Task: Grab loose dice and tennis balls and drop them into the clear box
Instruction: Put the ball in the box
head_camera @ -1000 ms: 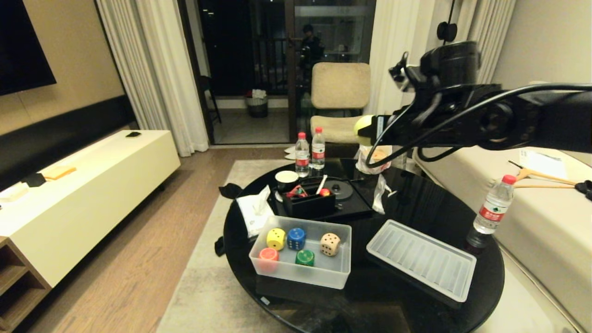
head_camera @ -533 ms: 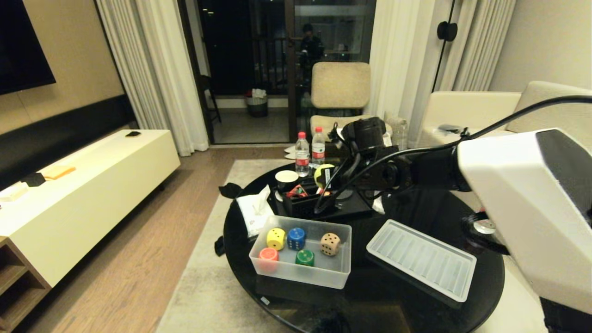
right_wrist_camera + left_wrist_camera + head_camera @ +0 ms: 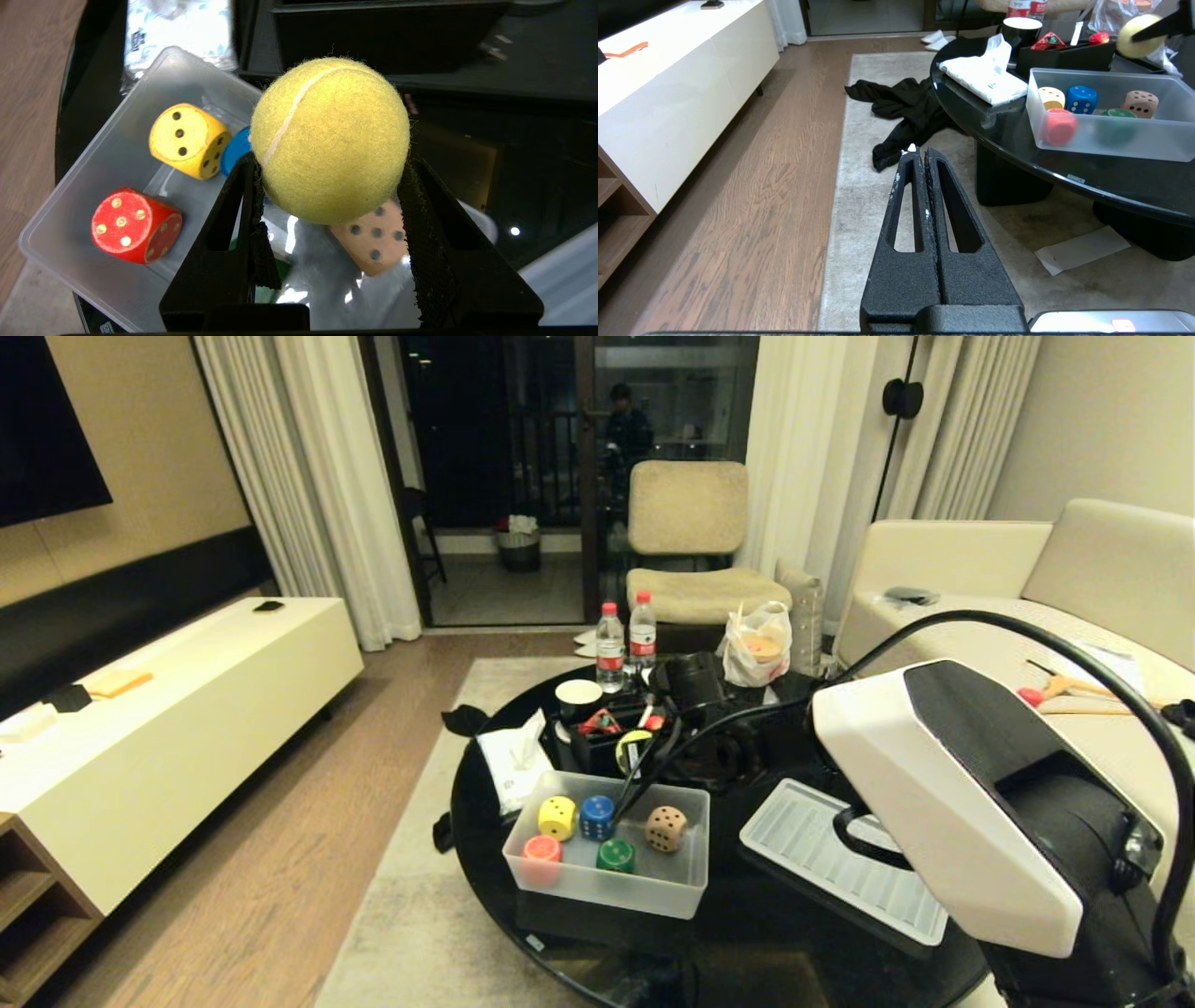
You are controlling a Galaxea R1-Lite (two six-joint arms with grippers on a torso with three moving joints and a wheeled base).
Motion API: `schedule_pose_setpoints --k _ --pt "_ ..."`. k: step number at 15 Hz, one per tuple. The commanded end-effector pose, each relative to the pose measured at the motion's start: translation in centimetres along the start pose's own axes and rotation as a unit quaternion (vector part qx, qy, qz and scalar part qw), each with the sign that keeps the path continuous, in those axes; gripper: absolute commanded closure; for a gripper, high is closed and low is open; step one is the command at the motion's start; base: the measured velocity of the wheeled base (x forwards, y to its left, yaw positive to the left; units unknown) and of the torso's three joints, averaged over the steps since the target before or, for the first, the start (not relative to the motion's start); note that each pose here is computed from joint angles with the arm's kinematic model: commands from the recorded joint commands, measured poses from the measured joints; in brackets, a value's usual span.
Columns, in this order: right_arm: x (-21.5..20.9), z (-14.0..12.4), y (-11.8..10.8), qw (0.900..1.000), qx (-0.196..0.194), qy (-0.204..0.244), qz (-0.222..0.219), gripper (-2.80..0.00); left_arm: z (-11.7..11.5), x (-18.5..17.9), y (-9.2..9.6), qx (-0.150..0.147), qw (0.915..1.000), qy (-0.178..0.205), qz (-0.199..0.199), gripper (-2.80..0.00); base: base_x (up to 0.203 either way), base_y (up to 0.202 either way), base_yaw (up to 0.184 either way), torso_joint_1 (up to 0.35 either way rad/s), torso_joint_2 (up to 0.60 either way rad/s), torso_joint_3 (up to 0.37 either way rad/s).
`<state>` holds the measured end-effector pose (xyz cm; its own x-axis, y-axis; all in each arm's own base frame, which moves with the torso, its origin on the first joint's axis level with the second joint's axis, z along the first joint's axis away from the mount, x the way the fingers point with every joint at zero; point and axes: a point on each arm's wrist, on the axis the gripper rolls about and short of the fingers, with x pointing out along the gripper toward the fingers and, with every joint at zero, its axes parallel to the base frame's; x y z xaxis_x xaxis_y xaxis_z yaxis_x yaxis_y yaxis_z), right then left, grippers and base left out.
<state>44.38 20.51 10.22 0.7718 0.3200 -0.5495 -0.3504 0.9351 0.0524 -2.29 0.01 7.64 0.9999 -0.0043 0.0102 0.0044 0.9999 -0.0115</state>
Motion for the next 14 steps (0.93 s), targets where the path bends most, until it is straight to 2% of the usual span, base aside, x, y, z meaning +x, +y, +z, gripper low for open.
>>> schedule_pose_setpoints --k 1,10,14 --pt "1.5 -1.6 0.4 1.0 -0.003 0.016 -0.001 0.0 0.0 0.0 0.0 0.0 1.0 0.001 0.0 0.0 0.0 0.0 0.0 0.0 0.0 0.0" --pt "2.0 -4.0 0.4 0.998 -0.005 0.055 -0.003 0.0 0.0 0.0 0.0 0.0 1.0 0.001 0.0 0.0 0.0 0.0 0.0 0.0 0.0 0.0" --pt "3.0 -4.8 0.6 0.998 -0.007 0.056 -0.002 0.0 0.0 0.0 0.0 0.0 1.0 0.001 0.0 0.0 0.0 0.0 0.0 0.0 0.0 0.0"
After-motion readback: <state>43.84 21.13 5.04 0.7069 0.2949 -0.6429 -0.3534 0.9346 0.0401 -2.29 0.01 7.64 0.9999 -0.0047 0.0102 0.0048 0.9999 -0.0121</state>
